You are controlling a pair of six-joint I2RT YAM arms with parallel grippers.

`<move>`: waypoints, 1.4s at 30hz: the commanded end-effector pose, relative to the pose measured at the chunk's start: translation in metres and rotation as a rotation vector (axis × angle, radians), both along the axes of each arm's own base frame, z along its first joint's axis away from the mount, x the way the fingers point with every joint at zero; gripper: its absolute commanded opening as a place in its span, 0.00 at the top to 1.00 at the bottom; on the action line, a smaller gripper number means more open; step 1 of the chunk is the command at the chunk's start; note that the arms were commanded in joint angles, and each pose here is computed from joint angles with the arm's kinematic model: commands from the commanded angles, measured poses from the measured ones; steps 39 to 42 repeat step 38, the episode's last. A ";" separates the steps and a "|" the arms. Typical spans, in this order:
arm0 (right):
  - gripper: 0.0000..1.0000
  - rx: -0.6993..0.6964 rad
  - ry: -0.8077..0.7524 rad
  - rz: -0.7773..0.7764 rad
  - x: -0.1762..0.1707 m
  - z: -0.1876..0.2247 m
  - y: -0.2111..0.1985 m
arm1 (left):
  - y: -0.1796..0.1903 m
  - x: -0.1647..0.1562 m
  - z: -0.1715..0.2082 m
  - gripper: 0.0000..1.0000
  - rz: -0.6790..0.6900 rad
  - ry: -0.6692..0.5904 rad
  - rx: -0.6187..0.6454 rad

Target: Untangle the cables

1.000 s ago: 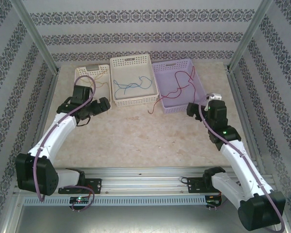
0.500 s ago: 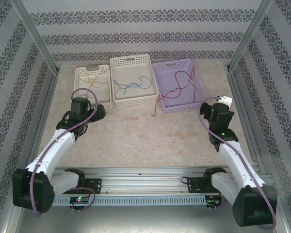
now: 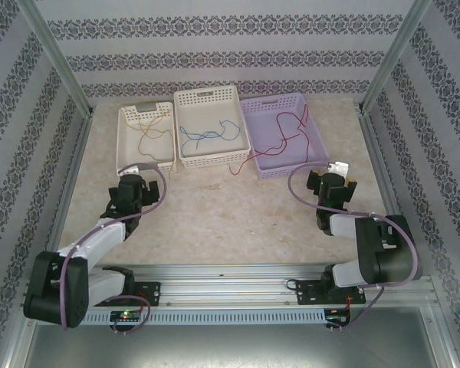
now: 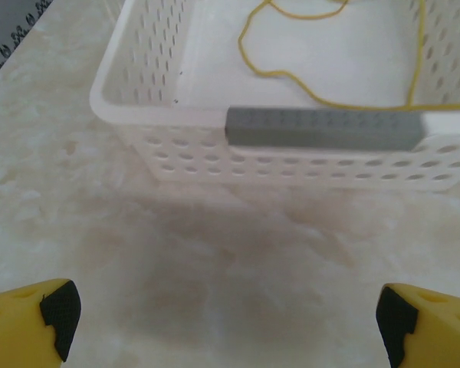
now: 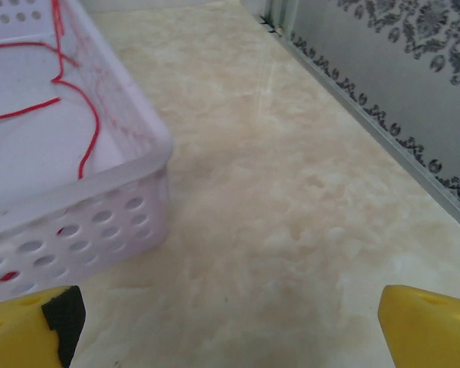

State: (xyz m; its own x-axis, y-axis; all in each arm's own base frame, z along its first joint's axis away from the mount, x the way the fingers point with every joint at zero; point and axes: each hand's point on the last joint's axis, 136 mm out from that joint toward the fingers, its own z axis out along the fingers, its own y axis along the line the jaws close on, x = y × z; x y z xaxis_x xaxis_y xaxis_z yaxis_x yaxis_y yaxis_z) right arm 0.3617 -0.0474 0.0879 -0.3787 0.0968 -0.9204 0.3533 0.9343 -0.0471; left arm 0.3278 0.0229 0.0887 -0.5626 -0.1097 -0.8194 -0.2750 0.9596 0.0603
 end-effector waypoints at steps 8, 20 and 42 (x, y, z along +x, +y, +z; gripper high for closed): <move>0.02 -0.064 -0.210 0.177 0.012 0.025 0.034 | 0.010 0.054 0.017 0.00 -0.090 -0.289 0.021; 0.02 -0.056 -0.121 0.185 0.024 0.019 0.036 | 0.006 0.068 0.000 0.00 -0.109 -0.272 0.038; 0.02 -0.001 -0.112 0.208 0.031 0.020 0.033 | 0.008 0.066 0.002 0.00 -0.093 -0.285 0.048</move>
